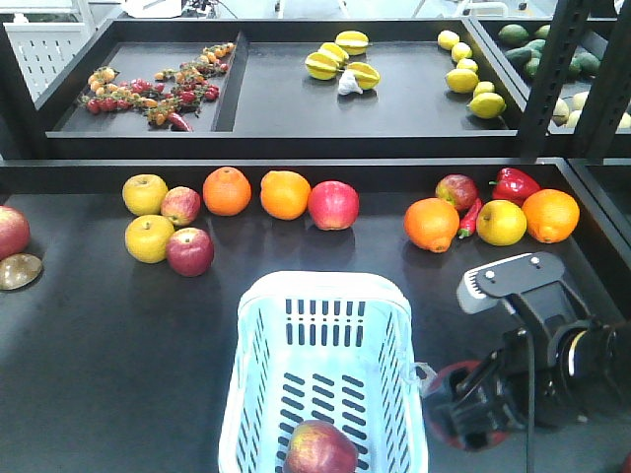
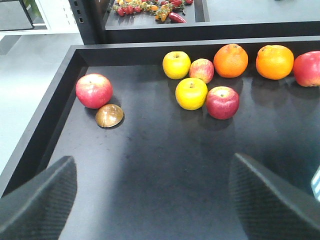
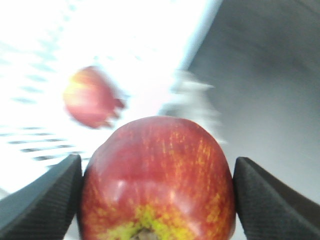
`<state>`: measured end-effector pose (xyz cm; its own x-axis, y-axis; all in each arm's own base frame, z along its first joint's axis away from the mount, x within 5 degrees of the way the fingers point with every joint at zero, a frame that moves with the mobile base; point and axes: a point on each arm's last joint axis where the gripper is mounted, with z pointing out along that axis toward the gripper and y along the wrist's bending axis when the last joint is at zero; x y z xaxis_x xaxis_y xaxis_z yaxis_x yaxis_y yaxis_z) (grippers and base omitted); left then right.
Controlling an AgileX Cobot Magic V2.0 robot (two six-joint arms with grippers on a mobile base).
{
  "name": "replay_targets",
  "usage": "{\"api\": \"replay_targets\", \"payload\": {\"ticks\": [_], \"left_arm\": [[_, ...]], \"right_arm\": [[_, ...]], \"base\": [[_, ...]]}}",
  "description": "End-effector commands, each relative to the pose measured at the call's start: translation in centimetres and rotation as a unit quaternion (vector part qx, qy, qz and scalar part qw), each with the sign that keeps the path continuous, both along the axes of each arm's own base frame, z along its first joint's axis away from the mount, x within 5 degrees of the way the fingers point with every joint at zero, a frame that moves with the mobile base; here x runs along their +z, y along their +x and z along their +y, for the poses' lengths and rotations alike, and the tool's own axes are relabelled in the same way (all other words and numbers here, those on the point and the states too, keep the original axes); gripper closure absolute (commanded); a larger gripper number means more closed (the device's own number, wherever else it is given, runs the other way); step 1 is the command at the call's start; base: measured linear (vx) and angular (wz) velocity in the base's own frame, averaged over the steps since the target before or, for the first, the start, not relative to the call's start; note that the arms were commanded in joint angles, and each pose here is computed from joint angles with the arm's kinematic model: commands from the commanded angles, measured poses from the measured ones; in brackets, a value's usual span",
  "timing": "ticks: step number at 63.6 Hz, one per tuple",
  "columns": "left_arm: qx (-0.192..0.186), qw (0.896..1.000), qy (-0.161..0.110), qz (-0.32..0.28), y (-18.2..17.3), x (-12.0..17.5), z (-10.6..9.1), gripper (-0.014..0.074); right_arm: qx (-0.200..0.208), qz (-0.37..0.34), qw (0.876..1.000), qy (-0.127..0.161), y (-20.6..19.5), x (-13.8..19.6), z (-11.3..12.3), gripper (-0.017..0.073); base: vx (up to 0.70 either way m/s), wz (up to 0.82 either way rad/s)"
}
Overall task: Pick three apples into basket with both arms
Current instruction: 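Carry the second apple into the basket and open the right gripper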
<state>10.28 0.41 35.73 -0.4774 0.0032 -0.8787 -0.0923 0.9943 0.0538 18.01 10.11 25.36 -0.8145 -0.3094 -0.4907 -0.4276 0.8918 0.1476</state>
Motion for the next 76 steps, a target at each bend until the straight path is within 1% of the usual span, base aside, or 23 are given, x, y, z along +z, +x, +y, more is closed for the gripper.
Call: {"api": "replay_targets", "payload": {"ticks": [1,4,11,15,23,32,39,45,52,66,70,76], "left_arm": [[-0.006,0.999,0.002,-0.036,0.2,1.1,-0.1,0.0008],[-0.006,0.999,0.002,-0.036,0.2,1.1,-0.1,0.0008],[-0.006,0.999,0.002,-0.036,0.2,1.1,-0.1,0.0008],[-0.006,0.999,0.002,-0.036,0.2,1.1,-0.1,0.0008],[-0.006,0.999,0.002,-0.036,0.2,1.1,-0.1,0.0008],[-0.006,0.999,0.002,-0.036,0.2,1.1,-0.1,0.0008],[-0.006,0.999,0.002,-0.036,0.2,1.1,-0.1,0.0008],[-0.006,0.999,0.002,-0.036,0.2,1.1,-0.1,0.0008],[-0.006,0.999,0.002,-0.036,0.2,1.1,-0.1,0.0008],[-0.006,0.999,0.002,-0.036,0.2,1.1,-0.1,0.0008],[-0.006,0.999,0.002,-0.036,0.2,1.1,-0.1,0.0008],[-0.006,0.999,0.002,-0.036,0.2,1.1,-0.1,0.0008]], "right_arm": [[0.023,-0.052,0.998,0.032,-0.5,1.8,1.4,0.0211],[0.035,-0.064,0.997,0.039,-0.6,1.9,2.0,0.0211],[0.047,-0.089,0.993,0.056,-0.3,1.9,3.2,0.0211],[0.048,-0.103,0.991,0.07,0.2,1.7,4.0,0.0211],[0.048,-0.108,0.988,0.096,0.8,0.8,5.9,0.0201],[0.059,-0.11,0.987,0.103,1.3,-0.6,7.8,0.0132],[0.068,-0.103,0.988,0.097,1.4,-1.5,8.6,0.0037],[0.067,-0.098,0.988,0.095,1.4,-1.8,8.7,-0.0041],[0.066,-0.097,0.988,0.096,1.4,-1.9,8.8,-0.0095],[0.067,-0.081,0.99,0.092,1.0,-1.6,8.4,-0.0092],[0.056,-0.065,0.992,0.091,0.8,-1.4,7.9,-0.0087],[0.021,-0.035,0.996,0.085,0.8,-0.8,6.0,-0.0078]], "base": [[0.0,0.0],[0.0,0.0],[0.0,0.0],[0.0,0.0],[0.0,0.0],[0.0,0.0],[0.0,0.0],[0.0,0.0],[0.0,0.0],[0.0,0.0],[0.0,0.0],[0.0,0.0]]}}
